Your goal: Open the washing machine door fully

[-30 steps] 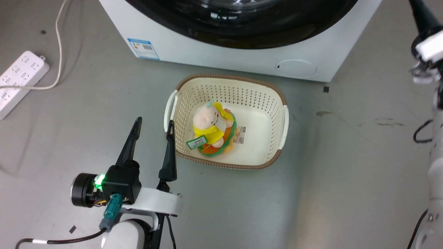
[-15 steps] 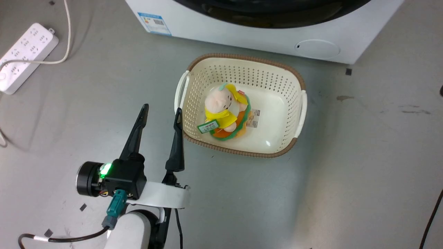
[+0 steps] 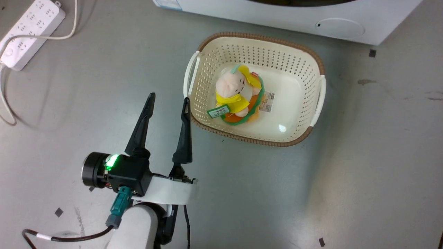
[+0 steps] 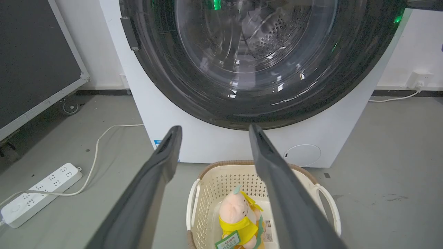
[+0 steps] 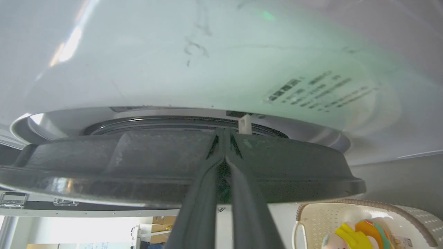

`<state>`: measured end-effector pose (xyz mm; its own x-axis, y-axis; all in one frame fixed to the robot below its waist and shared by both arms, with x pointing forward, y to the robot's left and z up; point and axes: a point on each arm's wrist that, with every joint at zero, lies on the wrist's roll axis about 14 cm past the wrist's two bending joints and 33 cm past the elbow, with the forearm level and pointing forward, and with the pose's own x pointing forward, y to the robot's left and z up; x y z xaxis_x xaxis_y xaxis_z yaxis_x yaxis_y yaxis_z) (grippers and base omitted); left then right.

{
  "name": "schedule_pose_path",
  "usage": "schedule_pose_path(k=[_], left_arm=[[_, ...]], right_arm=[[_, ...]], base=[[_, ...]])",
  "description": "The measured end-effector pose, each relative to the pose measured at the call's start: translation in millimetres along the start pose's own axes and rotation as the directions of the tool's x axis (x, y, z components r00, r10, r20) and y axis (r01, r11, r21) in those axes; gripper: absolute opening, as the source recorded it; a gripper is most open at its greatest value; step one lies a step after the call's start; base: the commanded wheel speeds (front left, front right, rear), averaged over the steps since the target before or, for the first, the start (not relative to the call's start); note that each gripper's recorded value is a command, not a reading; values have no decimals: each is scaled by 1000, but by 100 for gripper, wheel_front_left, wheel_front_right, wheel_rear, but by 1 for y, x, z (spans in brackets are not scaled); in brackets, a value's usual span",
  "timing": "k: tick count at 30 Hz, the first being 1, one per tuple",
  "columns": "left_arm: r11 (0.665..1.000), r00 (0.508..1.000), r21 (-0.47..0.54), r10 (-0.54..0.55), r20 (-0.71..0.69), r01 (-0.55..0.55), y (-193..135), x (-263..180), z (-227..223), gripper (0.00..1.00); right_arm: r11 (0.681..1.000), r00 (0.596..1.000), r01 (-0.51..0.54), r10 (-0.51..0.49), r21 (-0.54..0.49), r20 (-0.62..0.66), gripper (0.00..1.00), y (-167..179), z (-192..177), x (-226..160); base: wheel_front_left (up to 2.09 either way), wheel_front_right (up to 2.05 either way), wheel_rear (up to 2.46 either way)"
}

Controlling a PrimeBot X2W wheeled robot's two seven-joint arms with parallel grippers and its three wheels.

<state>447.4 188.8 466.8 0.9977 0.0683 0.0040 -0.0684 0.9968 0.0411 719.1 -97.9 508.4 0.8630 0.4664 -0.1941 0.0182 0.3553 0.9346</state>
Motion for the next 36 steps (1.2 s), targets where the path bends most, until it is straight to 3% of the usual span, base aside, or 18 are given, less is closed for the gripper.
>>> schedule_pose_path(k=[13,22,36], left_arm=[[1000,999,6,10,41,-11,2,5,8,100],[1000,997,-12,5,76,-4,0,-17,31,100],[999,992,-47,-15,123,21,-6,-64,57,100]], right_arm=[[984,980,-31,64,173,-187,0,8,-25,7],[984,944,43,16,171,-331,0,-2,-85,-42],[988,844,-6,87,153,-529,0,23,-177,-130]], base=[[0,0,0],[0,0,0],[0,0,0]])
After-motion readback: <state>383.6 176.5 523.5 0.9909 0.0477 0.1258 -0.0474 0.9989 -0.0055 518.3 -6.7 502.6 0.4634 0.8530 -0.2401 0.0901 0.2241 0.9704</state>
